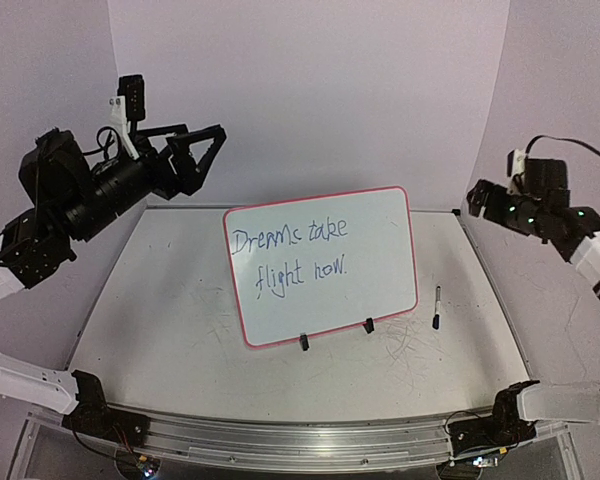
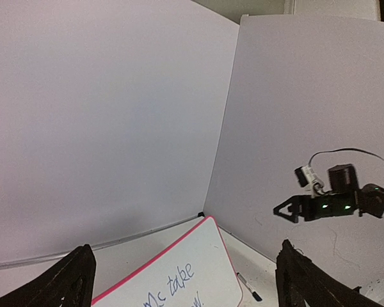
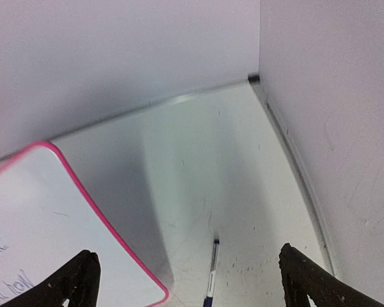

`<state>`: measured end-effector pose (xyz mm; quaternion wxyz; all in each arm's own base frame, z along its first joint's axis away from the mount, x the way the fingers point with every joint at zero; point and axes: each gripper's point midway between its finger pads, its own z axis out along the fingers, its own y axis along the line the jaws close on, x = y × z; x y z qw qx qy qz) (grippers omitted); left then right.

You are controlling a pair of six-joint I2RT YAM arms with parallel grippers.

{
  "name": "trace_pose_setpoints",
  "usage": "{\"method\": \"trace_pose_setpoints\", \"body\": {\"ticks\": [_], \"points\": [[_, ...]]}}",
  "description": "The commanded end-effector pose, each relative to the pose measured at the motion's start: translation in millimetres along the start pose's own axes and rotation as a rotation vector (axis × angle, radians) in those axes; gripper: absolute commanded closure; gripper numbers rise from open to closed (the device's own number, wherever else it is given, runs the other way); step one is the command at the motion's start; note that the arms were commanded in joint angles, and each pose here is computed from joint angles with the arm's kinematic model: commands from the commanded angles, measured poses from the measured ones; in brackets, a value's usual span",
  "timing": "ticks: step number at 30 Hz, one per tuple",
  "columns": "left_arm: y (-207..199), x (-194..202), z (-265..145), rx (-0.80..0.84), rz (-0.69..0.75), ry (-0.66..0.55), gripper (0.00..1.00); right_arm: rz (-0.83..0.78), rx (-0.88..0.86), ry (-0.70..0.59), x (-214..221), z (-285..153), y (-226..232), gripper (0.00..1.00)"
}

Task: Write a sentence on the whiteboard
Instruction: Reset both arms

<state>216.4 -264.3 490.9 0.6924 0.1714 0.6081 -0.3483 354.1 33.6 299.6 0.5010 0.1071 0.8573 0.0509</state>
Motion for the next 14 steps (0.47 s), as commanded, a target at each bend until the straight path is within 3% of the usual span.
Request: {"method": "trace_pose_setpoints", "body": {"ticks": [1,8,14], "points": [[2.7,-59.9,-11.2,-0.030,0.047,-0.119,0.00,-0.043,-0.055,-0.343,-95.0,-104.1,5.3,0.02],[7.7,-107.5,-26.2,-0.070,0.074,-0.215,0.01,-0.044,-0.163,-0.625,-153.1,-218.5,11.9,0.02],[18.9,-123.0,-38.7,-0.125,0.050,-0.252,0.01,-0.031,-0.253,-0.733,-153.6,-252.8,16.7,0.02]]}}
